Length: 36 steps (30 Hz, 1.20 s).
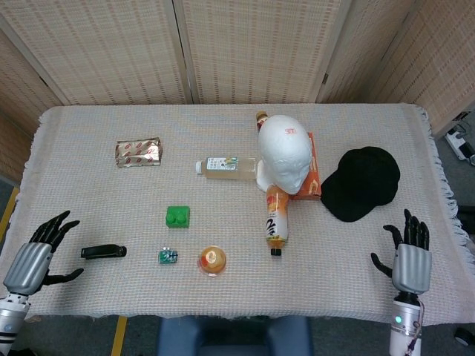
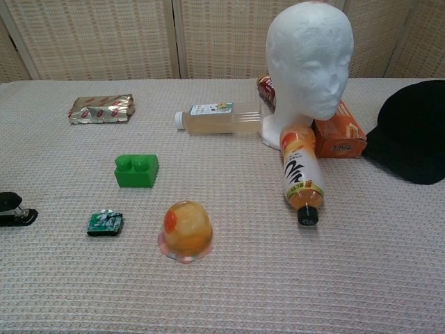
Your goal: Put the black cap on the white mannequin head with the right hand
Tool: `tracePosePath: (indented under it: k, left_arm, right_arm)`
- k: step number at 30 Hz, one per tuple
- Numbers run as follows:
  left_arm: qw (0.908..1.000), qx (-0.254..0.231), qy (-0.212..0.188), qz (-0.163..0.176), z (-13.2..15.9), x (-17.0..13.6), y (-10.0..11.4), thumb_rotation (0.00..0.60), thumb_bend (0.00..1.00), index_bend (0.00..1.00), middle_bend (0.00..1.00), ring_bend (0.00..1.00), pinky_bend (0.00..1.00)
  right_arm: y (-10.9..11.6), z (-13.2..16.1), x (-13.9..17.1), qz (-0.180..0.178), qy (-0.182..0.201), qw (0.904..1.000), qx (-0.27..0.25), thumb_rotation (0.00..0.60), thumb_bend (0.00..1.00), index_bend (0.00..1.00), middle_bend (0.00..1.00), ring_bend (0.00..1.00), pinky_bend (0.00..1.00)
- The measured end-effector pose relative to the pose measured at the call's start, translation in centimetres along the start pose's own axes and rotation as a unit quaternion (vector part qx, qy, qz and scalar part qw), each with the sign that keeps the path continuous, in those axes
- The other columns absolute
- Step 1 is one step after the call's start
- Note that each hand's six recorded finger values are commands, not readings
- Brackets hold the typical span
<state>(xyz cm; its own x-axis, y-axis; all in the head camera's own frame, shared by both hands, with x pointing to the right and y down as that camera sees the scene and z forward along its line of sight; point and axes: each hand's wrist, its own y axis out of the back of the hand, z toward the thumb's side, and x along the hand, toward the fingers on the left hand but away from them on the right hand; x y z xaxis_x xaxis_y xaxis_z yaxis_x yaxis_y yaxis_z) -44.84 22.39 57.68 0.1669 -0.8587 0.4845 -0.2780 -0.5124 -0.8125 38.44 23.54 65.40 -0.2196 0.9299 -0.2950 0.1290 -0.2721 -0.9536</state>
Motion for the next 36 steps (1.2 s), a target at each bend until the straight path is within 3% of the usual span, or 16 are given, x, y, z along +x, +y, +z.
tracePosePath:
  k: [6,15,24,36]
  left_arm:
    - [0.9998,-0.019,-0.004,0.004,-0.6,-0.5,1.4,0.6,0.17,0.18,0.05,0.0,0.14]
    - [0.9998,-0.017,-0.004,0.002,-0.6,-0.8,1.5,0.6,0.17,0.18,0.05,0.0,0.14]
    - [0.9998,-0.02,-0.001,0.0,-0.8,-0.7,1.5,0.6,0.17,0.18,0.05,0.0,0.13]
    - [0.9998,-0.021,0.003,-0.001,-1.1,-0.6,1.6,0.6,0.17,0.18,0.05,0.0,0.14]
  right_arm:
    - [-4.1,4.1,-3.0,0.005,0.002,0.9999,0.015,0.6,0.19,0.37,0.0,0.0,0.0]
    - [-7.9,8.1,-5.6,0.01,0.006,0.9995,0.029,0.6,0.23,0.38,0.0,0.0,0.0]
    - [-9.7,10.4,-7.2,0.012,0.012,0.9986,0.05,0.6,0.26,0.39,0.0,0.0,0.0]
    - [-10.8,11.0,-8.5,0.016,0.01,0.9963,0.083,0.6,0.27,0.39,0.0,0.0,0.0]
